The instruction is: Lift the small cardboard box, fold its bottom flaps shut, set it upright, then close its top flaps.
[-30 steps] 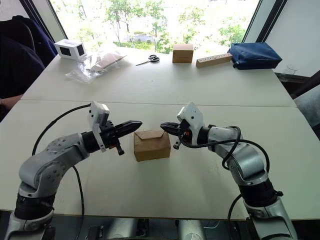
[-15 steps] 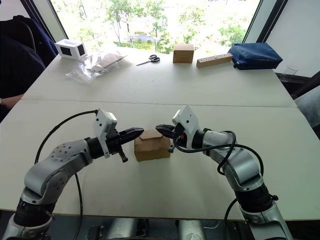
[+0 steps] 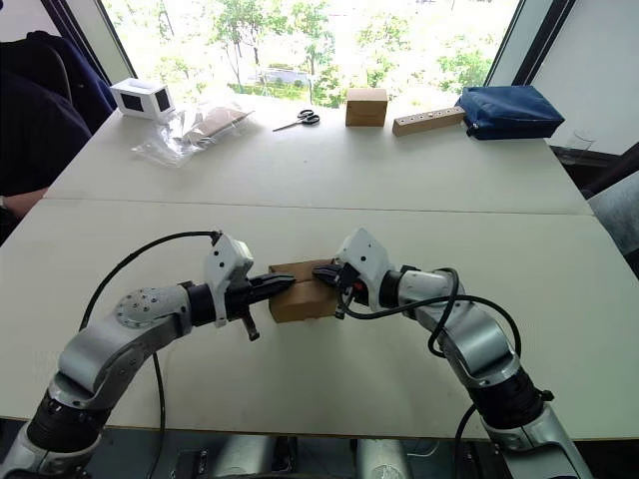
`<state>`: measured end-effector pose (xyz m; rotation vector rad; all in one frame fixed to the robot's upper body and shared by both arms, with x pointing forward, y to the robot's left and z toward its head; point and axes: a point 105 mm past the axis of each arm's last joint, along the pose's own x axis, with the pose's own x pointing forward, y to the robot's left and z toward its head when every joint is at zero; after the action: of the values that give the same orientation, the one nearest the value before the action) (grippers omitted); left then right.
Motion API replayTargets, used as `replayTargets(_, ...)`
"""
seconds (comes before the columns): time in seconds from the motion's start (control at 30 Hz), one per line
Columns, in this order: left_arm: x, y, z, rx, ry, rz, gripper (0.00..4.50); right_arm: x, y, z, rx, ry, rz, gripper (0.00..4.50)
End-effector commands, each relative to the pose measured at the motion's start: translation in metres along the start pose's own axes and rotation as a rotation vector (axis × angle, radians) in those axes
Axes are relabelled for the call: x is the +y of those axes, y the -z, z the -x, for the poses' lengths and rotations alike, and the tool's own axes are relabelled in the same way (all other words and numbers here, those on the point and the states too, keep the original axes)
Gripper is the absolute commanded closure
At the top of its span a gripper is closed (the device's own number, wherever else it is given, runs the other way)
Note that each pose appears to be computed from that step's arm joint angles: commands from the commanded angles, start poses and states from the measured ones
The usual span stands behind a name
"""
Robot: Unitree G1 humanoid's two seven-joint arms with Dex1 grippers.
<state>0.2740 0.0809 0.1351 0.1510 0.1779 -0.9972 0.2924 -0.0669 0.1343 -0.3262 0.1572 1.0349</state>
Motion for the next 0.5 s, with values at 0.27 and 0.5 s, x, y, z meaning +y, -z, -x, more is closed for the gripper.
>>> replayTargets(0.27, 0.002, -0.010, -0.006, -0.045, -0.002, -0.020, 4.46, -0.003, 0.000, 0.004, 0.002, 0.018, 0.012, 4.50)
replayTargets(0.5, 0.012, -0.001, -0.007, -0.020, -0.046, -0.048, 4.46, -0.005, 0.000, 0.005, -0.003, 0.034, 0.018, 4.50)
